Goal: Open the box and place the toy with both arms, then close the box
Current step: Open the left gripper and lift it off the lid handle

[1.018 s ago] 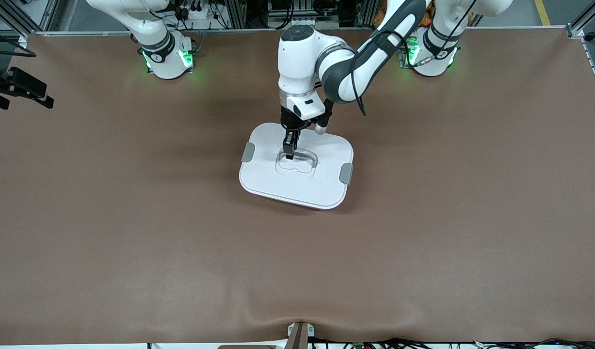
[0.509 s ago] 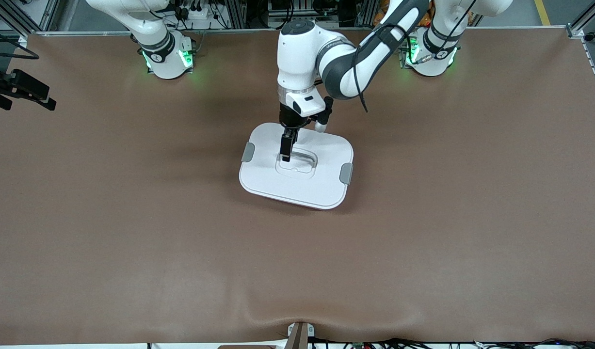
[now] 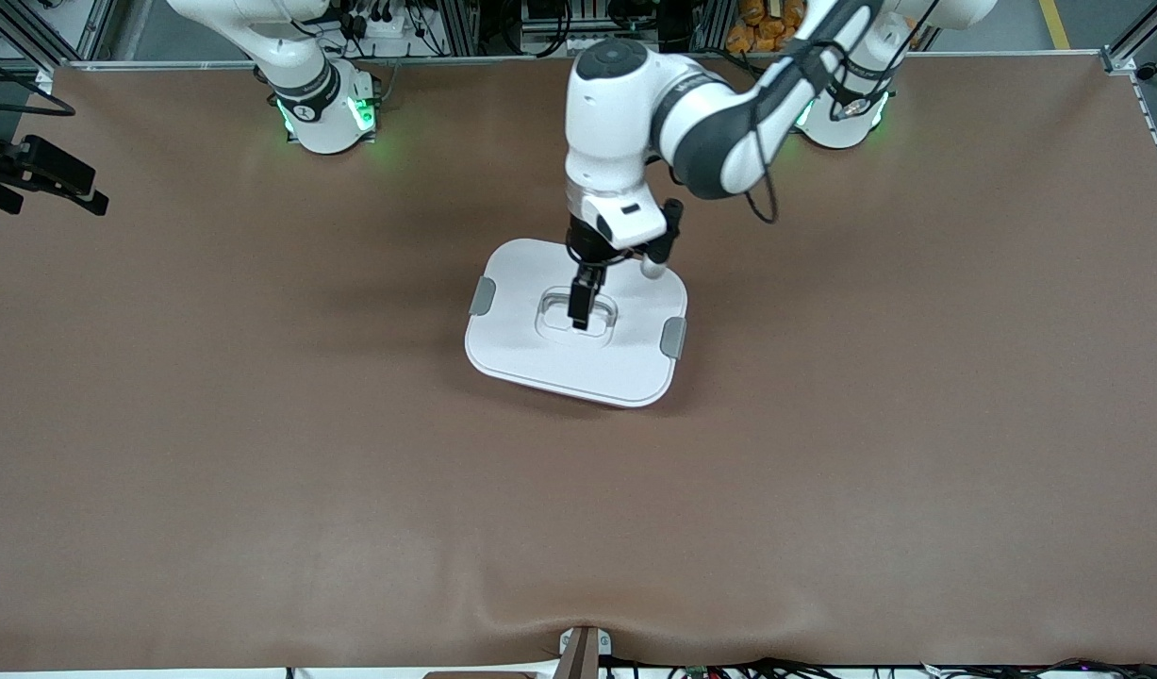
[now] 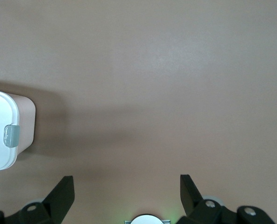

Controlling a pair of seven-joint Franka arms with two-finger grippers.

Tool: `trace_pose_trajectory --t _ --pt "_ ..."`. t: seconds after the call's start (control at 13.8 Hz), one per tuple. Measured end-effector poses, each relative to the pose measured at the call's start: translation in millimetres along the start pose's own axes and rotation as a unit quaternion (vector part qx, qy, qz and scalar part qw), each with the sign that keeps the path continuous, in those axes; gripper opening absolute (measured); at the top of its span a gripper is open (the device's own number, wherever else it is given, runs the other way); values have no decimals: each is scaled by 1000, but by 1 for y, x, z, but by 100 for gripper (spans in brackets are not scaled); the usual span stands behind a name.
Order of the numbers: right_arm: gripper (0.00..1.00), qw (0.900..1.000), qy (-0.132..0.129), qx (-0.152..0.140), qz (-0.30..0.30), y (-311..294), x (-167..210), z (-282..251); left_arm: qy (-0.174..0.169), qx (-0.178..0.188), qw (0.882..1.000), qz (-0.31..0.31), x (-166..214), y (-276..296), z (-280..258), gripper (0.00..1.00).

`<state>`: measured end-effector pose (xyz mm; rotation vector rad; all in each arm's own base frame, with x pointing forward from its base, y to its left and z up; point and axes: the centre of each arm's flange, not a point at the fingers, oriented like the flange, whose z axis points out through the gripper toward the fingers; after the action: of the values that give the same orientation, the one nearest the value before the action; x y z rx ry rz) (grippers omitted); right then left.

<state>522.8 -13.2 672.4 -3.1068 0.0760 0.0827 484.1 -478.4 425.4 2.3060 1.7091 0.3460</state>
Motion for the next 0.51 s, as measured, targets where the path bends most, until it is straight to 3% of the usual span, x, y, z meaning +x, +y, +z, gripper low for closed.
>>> trace_pose_trajectory --t 0.51 --pt "100 1000 -2 -7 3 3 1 2 -2 3 1000 24 114 62 -5 100"
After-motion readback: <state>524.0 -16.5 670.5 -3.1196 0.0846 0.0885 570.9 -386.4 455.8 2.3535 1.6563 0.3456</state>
